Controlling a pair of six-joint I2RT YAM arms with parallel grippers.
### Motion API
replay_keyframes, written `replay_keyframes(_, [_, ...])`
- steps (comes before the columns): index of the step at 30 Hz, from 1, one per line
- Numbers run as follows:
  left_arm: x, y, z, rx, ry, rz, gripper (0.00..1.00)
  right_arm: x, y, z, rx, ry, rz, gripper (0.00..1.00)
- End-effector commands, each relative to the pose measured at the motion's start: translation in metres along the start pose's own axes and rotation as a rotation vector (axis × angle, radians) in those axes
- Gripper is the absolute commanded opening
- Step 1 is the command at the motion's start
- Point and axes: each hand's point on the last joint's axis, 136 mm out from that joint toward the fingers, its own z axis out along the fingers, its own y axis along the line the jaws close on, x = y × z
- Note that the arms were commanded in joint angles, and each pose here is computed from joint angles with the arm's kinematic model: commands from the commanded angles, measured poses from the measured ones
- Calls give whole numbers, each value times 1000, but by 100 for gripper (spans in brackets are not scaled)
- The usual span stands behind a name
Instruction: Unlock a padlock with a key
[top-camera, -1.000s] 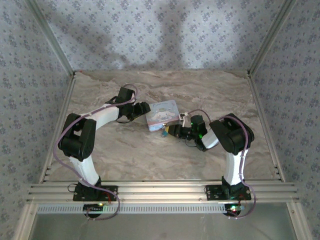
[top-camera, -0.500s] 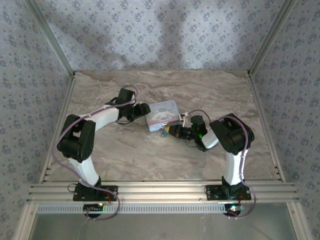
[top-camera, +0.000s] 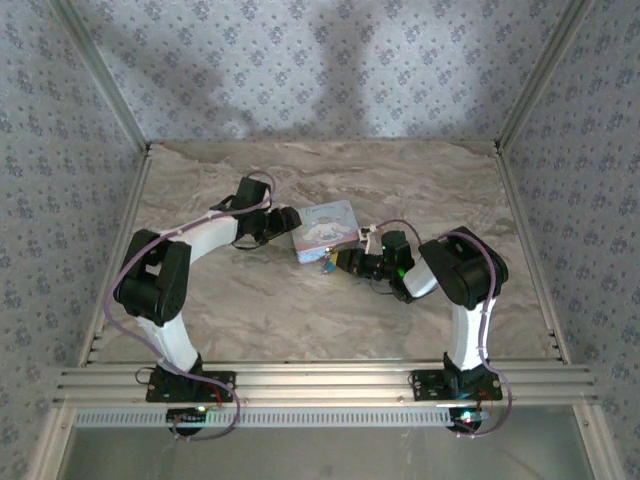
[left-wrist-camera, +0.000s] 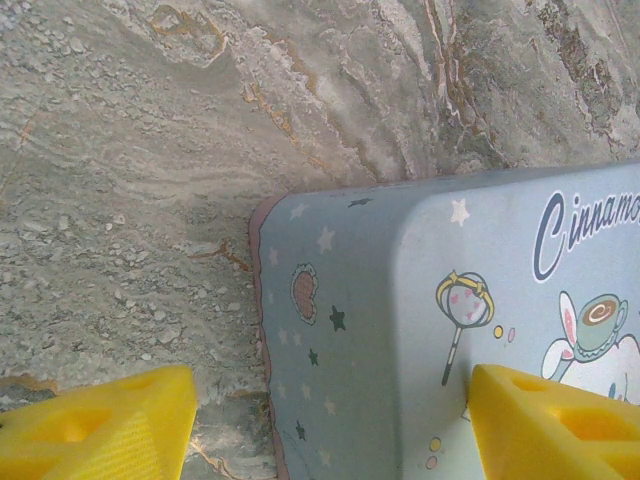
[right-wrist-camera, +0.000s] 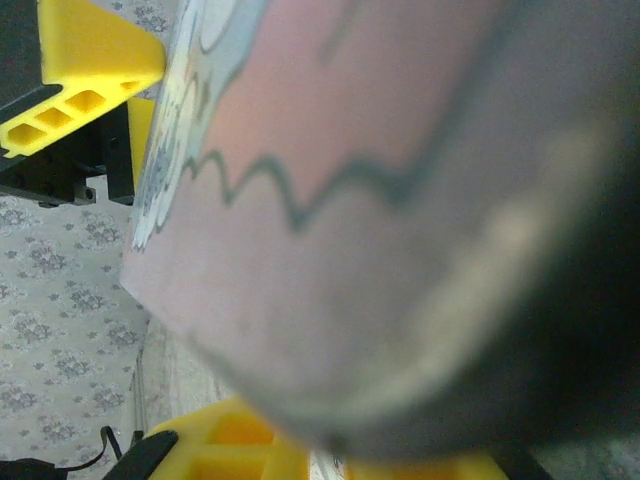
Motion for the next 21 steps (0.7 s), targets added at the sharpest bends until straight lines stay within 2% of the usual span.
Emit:
replay_keyframes(1, [21,15,1,-64,56,-16,71,-2,2,4,-16,-7,-4,18])
replay_keyframes(16, [22,14,1,-63,56,-15,71,-5,1,15,-15,-15,-5,20])
replay_keyframes(21, [22,15,2,-65,55,-16,71,-3,0,18,-15,-13,-2,16])
